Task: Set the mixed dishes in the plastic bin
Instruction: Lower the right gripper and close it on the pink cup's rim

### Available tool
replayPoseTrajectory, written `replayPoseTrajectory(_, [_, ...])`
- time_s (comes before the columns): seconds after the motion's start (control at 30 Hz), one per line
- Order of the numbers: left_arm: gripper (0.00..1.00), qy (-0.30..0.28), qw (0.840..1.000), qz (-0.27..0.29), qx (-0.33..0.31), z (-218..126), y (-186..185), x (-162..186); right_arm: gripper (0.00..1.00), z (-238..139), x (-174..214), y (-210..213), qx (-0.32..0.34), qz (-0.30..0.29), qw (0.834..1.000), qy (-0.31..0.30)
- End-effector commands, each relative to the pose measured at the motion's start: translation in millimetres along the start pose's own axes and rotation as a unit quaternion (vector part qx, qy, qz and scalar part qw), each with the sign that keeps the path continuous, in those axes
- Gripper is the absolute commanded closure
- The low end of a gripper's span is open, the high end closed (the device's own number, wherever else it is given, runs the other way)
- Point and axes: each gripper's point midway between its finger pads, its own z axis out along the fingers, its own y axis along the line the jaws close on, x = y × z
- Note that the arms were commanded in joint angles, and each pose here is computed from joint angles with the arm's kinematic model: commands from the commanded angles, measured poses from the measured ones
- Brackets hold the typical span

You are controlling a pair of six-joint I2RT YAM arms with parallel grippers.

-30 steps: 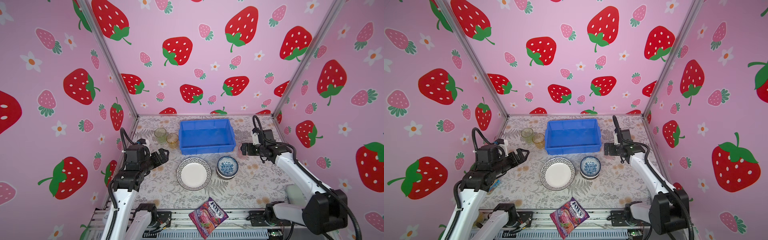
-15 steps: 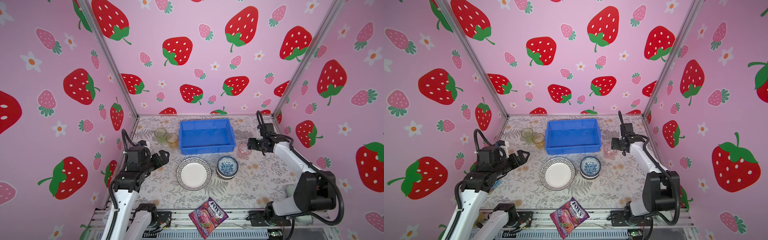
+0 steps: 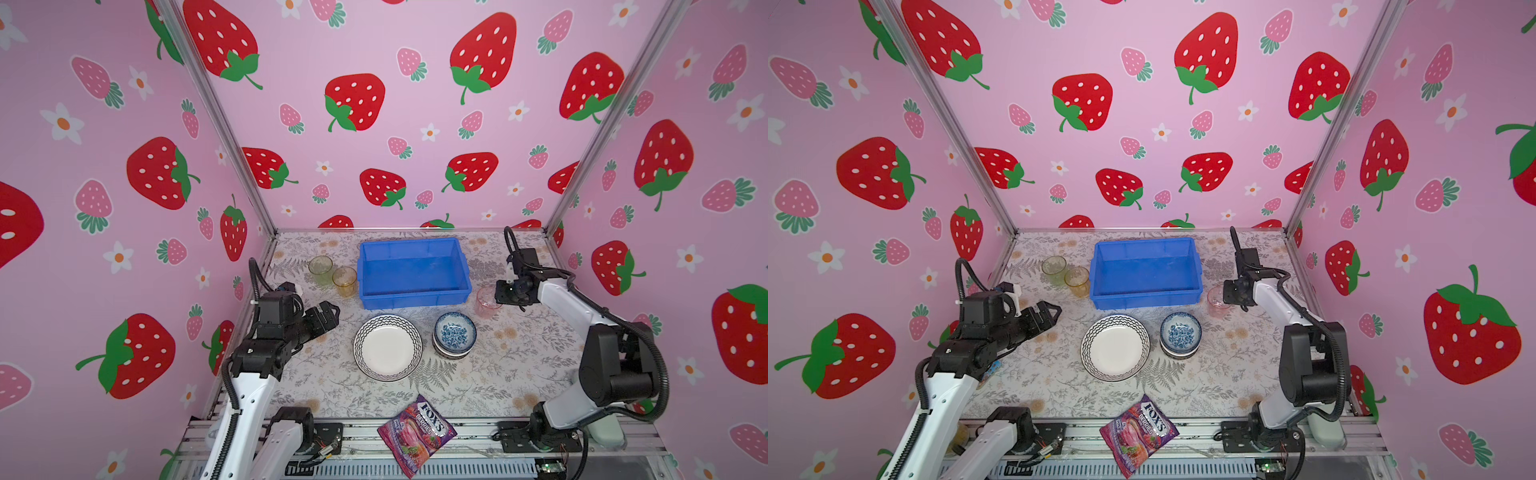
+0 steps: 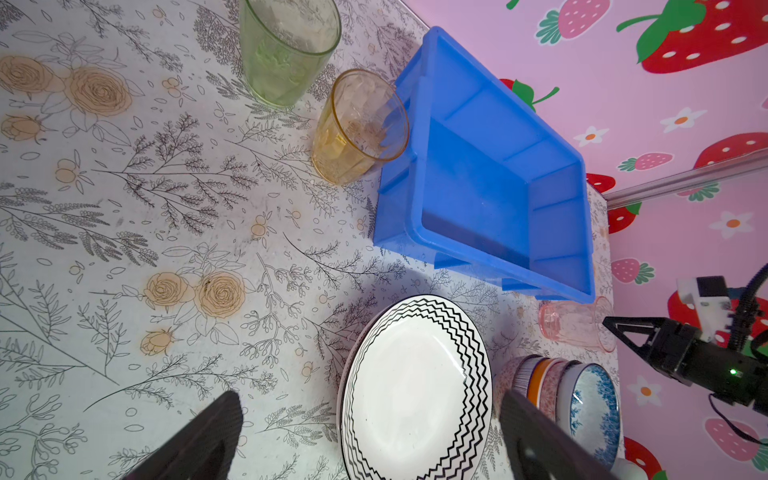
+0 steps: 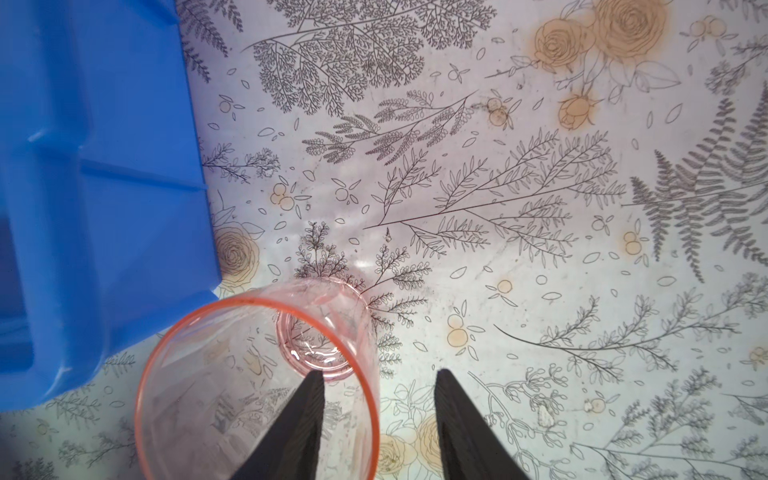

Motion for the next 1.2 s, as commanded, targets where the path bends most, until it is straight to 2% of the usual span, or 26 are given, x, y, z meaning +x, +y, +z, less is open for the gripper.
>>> replayPoseTrajectory(0.0, [0.01,-0.005,1.000,-0.002,-0.006,2,2,-1,0.57,1,-4,1,-0.005,-0.001,1.000,0.002])
replayPoseTrajectory(0.43, [0.01,0.004,1.000,-0.003,-0.008,11,6,2,0.72,5,-3,5,-0.015,-0.003,1.000,0.009])
replayPoseTrajectory(0.8, [0.01,0.006,1.000,-0.005,-0.002,16,3,-1,0.78,6,-4,5,-0.015,-0.007,1.000,0.011])
replayPoseTrajectory(1.17, [0.01,0.010,1.000,-0.007,0.007,21,0,-2,0.89,0,-5,7,-0.020,-0.021,0.999,0.015])
